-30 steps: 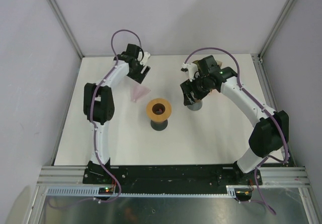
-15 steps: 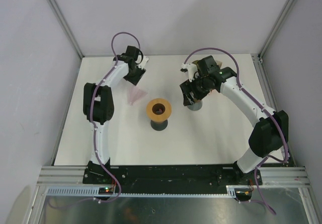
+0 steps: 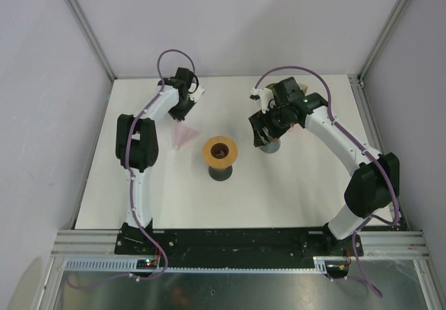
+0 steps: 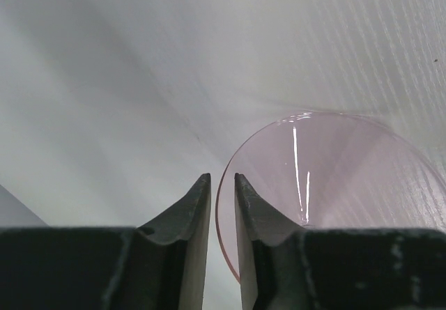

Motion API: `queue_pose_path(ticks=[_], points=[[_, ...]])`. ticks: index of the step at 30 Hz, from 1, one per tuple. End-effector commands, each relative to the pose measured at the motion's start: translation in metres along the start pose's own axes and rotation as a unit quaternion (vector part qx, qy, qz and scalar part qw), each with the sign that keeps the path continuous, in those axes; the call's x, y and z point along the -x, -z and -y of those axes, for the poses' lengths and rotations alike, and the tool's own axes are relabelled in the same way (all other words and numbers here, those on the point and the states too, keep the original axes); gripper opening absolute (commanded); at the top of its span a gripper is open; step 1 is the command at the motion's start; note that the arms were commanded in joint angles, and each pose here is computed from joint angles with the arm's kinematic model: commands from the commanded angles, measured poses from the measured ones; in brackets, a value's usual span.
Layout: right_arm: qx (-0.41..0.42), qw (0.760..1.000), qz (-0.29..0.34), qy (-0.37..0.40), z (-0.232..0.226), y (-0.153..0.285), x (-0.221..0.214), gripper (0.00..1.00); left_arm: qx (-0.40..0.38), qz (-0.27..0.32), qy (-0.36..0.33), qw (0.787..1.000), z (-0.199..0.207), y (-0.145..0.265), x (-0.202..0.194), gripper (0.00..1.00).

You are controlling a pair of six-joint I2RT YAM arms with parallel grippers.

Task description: Place the coffee filter in the dripper

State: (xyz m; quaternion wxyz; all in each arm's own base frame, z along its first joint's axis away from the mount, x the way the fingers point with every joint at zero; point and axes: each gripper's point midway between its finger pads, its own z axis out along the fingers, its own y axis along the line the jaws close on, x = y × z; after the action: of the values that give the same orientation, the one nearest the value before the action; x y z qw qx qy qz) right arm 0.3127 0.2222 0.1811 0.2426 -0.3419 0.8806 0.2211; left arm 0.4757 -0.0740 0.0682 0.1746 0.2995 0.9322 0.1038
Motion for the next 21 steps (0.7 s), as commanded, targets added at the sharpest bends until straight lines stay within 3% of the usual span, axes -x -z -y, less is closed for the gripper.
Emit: queue_pose_path(ticks=[1,13,21], points=[[0.008,1.0,0.003,0.007,-0.003,-0.002,0.002,0.8,-0.006,-0.022,-0.022,0.999,0.005,0.0,-0.01,0.23],[0.009,1.0,0.004,0.01,-0.005,-0.001,0.002,0.81,-0.031,-0.072,-0.055,0.995,0.014,-0.005,-0.034,0.3],[0.008,1.0,0.003,0.011,-0.004,-0.001,0.002,0.81,-0.063,-0.091,-0.069,0.991,0.022,-0.003,-0.047,0.1]])
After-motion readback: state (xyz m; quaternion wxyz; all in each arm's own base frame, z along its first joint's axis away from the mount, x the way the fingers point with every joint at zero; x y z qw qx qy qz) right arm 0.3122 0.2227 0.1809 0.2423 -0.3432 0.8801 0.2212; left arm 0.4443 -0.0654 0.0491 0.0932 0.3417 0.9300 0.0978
